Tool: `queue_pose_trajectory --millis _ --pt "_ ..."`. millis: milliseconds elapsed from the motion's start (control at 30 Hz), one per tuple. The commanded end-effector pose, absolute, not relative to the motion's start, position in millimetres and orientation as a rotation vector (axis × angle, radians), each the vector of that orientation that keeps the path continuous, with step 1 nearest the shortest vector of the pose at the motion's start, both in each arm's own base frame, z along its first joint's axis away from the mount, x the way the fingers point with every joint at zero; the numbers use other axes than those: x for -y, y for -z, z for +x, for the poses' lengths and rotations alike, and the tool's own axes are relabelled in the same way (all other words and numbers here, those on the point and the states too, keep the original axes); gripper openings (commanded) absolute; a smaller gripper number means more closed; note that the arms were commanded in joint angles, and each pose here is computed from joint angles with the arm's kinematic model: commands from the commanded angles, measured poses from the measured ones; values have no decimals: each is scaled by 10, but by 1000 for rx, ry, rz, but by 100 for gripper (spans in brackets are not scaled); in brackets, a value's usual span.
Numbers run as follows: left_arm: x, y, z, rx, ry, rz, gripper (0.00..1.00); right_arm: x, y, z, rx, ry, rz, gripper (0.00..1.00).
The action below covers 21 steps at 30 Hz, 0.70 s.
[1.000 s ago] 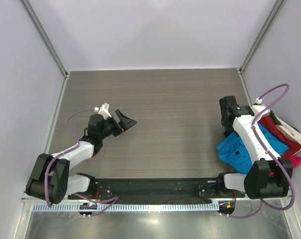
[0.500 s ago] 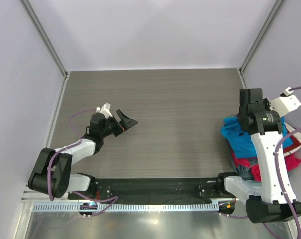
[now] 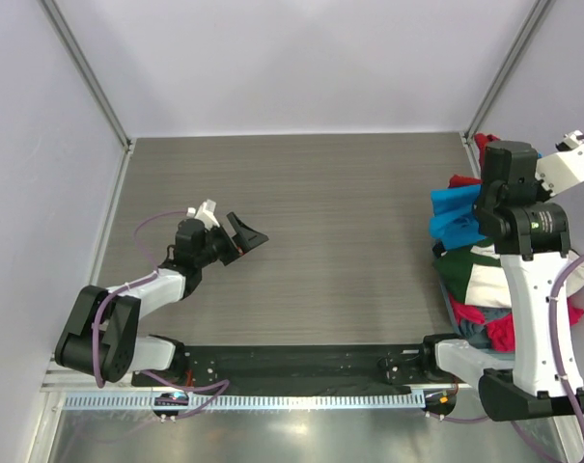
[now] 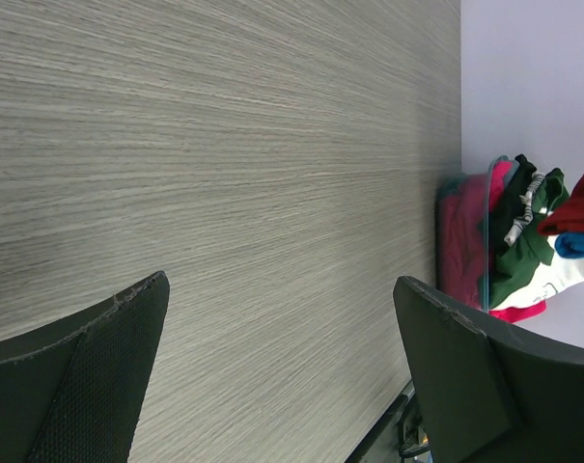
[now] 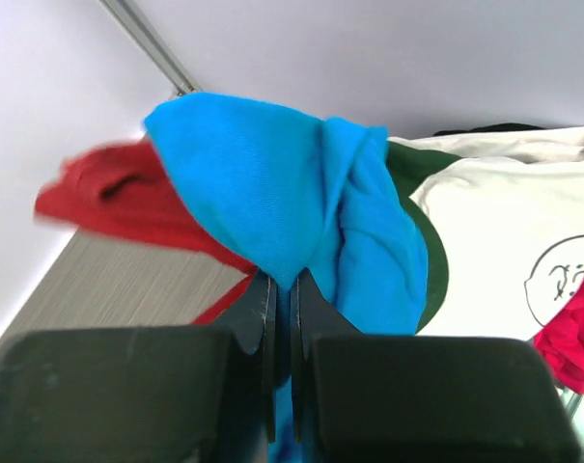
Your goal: Fold and stack the t-shirts
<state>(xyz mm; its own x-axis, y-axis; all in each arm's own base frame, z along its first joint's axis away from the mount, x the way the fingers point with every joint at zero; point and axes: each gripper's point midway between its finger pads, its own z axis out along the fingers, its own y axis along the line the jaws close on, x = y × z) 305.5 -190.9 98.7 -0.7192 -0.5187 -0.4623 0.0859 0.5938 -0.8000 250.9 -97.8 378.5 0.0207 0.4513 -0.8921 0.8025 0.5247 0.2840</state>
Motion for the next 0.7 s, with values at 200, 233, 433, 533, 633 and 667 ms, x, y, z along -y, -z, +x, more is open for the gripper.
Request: queue_pose_trajectory --millis 200,233,433,533,633,667 --pt "2007 -1263 3138 -2048 1170 -266 100 1259 -4213 1930 -1293 403 1214 1" --pt "2013 -1271 3131 -2047 1173 -263 100 1266 -4191 1894 -1286 403 1220 1" --pt "2017 -1256 3129 -2051 1174 -267 100 1248 -3682 1965 -1382 468 1224 7" --pt "2022 -1256 3130 -2052 1177 -266 100 1206 -3308 2048 -1466 495 1227 56" --pt "2032 -1254 3127 -2055 1183 -266 99 1166 -3139 2110 -1510 492 1223 54" --pt "2032 -1253 3127 -2054 1182 -265 100 1154 -3058 2126 -1529 494 1224 48"
